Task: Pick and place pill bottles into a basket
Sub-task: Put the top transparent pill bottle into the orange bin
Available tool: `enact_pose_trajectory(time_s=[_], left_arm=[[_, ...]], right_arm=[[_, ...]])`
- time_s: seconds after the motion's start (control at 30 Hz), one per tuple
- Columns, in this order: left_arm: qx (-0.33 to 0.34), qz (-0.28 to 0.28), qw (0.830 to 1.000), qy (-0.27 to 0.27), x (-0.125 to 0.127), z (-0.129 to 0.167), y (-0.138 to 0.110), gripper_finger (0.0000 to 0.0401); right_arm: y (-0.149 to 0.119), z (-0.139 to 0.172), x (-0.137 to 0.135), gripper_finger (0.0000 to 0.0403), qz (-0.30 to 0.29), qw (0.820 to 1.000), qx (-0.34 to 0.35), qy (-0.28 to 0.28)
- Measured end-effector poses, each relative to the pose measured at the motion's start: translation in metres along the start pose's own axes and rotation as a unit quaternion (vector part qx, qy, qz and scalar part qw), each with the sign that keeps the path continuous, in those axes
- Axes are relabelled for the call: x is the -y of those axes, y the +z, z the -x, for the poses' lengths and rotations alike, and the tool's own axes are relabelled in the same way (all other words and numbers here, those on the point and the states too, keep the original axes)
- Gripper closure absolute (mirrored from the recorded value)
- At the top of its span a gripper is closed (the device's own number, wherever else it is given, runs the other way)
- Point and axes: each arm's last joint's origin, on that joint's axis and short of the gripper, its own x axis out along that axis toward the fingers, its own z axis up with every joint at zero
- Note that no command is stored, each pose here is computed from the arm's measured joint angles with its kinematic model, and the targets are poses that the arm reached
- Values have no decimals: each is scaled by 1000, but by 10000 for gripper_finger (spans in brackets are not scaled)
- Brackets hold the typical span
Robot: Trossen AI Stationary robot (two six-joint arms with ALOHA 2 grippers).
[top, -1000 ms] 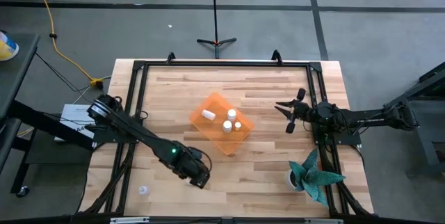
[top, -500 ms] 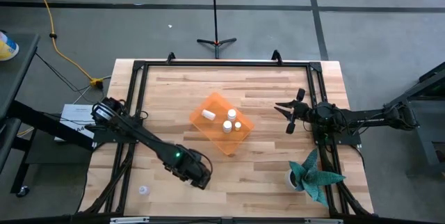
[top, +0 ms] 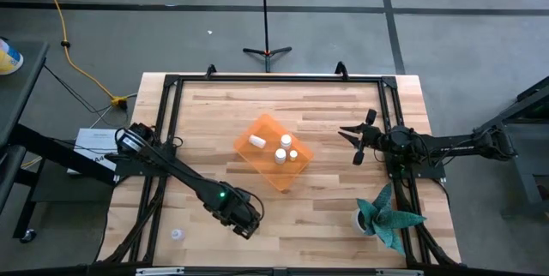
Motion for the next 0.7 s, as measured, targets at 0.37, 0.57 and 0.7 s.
enact_pose_trajectory(time_s=[0.37, 0.57, 0.7], left_arm=[[3, -48, 999, 15, -1, -8, 1, 137], [2, -79, 997, 14, -1, -8, 1, 164], [0, -89, 996, 14, 0, -7, 1, 213]], right_arm=[[0, 0, 0, 340, 0, 1000, 0, 0], [0, 0, 0, 340, 0, 1000, -1, 0], [0, 0, 0, 340, 1, 1000, -1, 0]])
